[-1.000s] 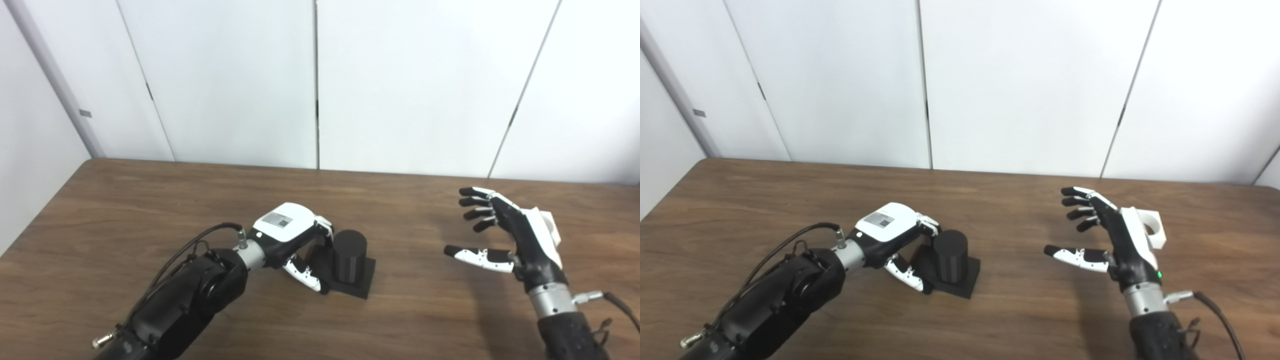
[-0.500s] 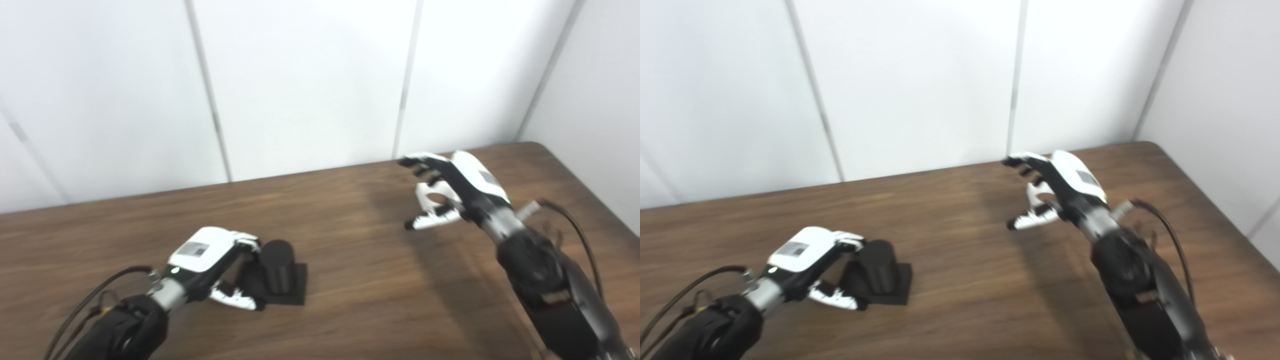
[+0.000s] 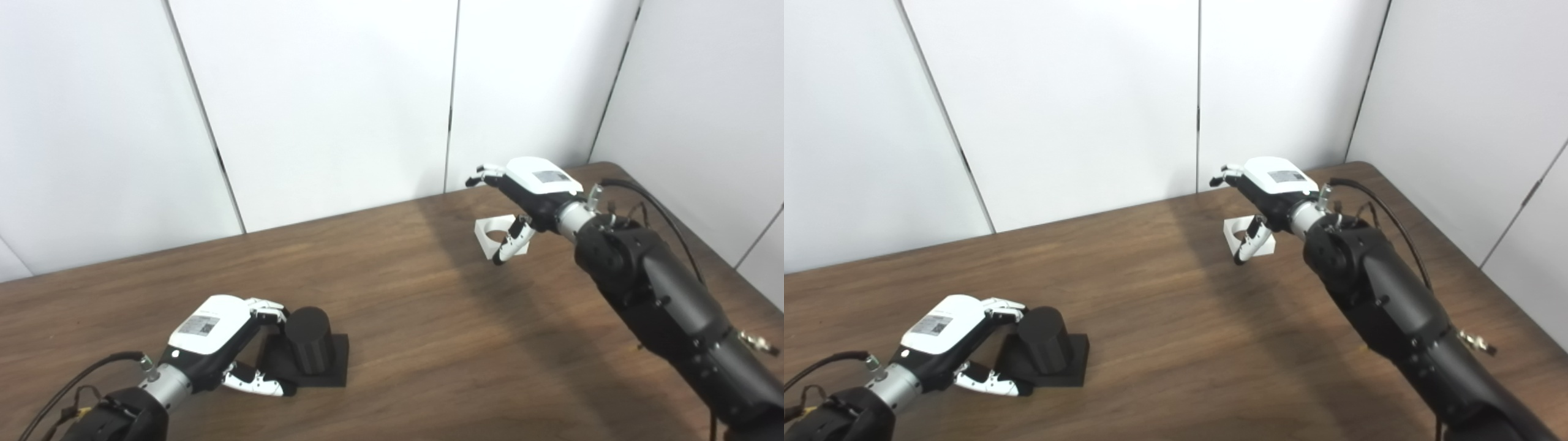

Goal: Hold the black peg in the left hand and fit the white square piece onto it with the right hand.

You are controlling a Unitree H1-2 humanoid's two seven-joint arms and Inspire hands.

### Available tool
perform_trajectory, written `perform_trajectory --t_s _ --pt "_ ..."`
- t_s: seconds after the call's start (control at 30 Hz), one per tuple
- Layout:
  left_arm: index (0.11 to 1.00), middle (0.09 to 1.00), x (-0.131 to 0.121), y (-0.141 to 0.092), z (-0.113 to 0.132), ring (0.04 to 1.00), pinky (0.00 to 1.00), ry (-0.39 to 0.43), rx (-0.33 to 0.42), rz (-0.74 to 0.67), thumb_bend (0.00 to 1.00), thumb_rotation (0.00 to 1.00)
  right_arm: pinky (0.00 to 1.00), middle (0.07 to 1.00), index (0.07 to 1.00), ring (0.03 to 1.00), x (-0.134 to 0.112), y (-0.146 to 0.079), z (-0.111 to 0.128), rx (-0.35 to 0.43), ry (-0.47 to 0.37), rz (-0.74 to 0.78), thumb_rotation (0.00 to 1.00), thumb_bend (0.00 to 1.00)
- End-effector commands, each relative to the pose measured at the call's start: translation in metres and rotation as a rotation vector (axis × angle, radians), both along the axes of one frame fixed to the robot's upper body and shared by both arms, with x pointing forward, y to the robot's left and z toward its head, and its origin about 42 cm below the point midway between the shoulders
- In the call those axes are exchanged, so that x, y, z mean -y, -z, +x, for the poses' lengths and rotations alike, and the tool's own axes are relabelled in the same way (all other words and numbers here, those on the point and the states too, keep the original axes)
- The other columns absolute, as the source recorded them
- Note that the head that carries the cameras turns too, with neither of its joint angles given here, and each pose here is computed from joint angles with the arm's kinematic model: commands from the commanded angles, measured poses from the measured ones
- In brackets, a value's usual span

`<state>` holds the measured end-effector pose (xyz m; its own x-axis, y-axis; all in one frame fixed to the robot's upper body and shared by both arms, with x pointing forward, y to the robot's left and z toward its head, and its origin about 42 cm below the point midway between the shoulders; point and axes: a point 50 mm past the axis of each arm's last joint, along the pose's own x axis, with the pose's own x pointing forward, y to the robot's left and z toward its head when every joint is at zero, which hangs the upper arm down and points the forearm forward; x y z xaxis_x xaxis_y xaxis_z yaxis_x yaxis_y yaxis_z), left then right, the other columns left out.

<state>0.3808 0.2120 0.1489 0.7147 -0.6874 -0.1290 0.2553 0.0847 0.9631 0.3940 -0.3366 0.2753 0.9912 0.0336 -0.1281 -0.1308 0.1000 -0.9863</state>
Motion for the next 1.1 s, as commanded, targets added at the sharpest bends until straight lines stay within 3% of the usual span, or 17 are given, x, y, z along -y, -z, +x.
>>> perform_trajectory --t_s 0.0,0.2,0.57,1.07 --pt "0.492 0.794 -0.022 0.046 -0.025 0.811 0.69 0.029 -0.154 0.159 0.52 0.06 0.87 0.964 0.871 0.957 0.007 -0.032 0.012 0.055 0.012 -0.078 0.14 0.89" --pt "0.492 0.801 -0.023 0.046 -0.024 0.818 0.71 0.025 -0.166 0.158 0.52 0.06 0.91 0.977 0.878 0.982 0.011 -0.028 0.032 -0.01 0.045 -0.149 0.17 0.91" --pt "0.492 0.795 -0.022 0.045 -0.025 0.815 0.69 0.034 -0.16 0.159 0.52 0.06 0.9 0.949 0.854 0.953 0.016 0.006 0.063 -0.11 0.103 -0.242 0.15 0.96" --pt "0.491 0.794 -0.022 0.04 -0.029 0.812 0.68 0.034 -0.151 0.151 0.52 0.06 0.85 0.908 0.823 0.905 0.018 0.04 0.073 -0.187 0.113 -0.24 0.16 0.91"
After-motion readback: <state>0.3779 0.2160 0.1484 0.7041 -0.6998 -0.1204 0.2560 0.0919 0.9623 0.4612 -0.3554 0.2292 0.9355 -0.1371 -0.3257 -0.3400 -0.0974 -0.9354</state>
